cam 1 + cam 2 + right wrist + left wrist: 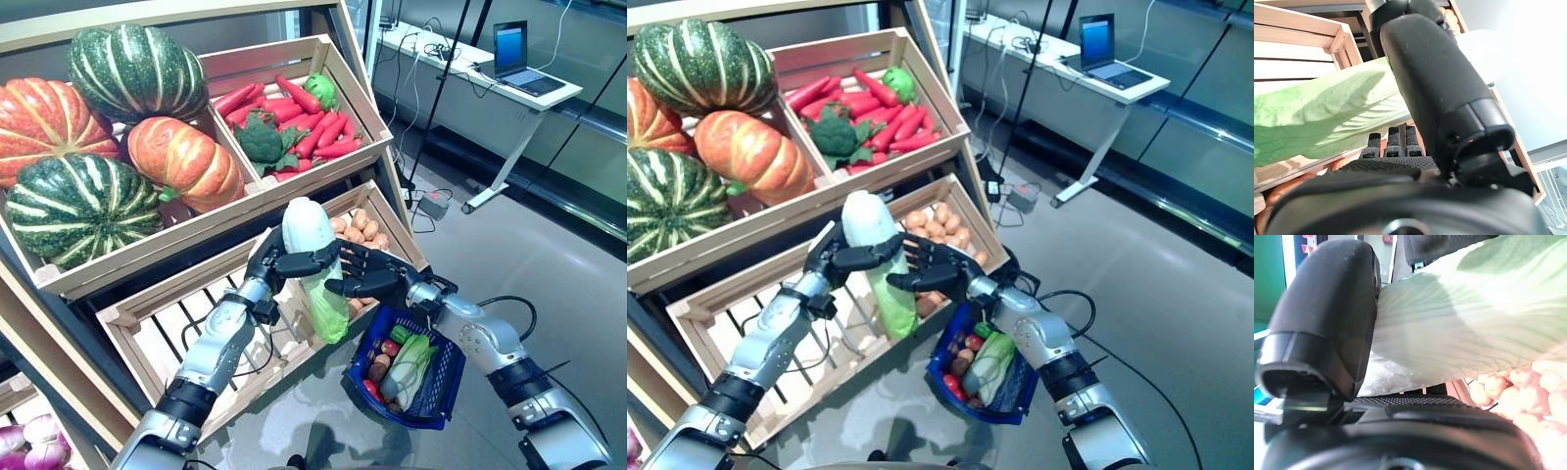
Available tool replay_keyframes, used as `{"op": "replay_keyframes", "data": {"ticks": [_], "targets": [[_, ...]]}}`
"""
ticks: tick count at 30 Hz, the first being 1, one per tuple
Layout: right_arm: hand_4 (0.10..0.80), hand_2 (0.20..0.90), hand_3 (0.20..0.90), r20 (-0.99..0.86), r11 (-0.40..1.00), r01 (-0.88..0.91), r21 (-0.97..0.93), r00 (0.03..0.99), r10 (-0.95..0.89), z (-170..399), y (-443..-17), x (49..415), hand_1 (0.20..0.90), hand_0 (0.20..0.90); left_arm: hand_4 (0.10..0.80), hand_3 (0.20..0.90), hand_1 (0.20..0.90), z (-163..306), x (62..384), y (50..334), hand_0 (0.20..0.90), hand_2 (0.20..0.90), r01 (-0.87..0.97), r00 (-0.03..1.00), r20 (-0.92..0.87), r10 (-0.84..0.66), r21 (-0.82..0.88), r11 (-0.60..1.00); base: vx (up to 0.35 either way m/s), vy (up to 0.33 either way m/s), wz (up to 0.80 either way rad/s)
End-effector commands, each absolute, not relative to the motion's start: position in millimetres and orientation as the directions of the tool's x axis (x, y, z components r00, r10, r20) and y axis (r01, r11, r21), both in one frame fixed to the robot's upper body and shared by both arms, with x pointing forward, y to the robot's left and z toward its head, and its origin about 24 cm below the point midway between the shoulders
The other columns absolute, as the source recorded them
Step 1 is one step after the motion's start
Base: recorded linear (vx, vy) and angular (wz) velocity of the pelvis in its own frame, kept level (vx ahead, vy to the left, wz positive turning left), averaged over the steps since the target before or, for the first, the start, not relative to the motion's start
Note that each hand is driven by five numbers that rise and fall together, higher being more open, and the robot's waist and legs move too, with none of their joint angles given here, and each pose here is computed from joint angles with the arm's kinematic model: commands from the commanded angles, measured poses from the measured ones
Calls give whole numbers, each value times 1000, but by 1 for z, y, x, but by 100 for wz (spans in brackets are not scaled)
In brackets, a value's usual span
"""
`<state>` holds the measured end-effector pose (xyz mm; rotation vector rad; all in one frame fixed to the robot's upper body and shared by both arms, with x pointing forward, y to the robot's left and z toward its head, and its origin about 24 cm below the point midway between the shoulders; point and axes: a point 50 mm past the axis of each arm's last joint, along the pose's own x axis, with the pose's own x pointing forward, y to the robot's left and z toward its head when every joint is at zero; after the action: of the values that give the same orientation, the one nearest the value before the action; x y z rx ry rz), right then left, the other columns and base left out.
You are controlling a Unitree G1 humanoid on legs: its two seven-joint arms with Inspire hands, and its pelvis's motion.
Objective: Put vegetables into the basket
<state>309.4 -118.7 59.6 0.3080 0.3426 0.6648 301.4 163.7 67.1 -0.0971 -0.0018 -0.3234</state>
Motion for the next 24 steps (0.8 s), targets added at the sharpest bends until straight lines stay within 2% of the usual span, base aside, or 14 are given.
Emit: {"op": "replay_keyframes", "data": {"ticks": [1,13,18,24], "targets": [[800,900,900,-97,675,-575,463,724,683,85,-98,326,900,900,400,300,300,156,323,123,300,300,484,824,386,-414,-101,869,35,2,-1],[800,900,900,-280,705,-555,442,661,696,49,-84,316,900,900,400,300,300,175,316,108,300,300,544,773,452,-446,-109,832,6,-1,0],[800,900,900,-359,693,-519,500,604,712,31,-81,309,900,900,400,300,300,182,314,102,300,300,560,756,472,-454,-106,822,0,0,0],[800,900,900,-354,668,-515,537,581,733,26,-72,307,900,900,400,300,300,184,314,97,300,300,585,744,473,-473,-118,802,0,0,0]]}}
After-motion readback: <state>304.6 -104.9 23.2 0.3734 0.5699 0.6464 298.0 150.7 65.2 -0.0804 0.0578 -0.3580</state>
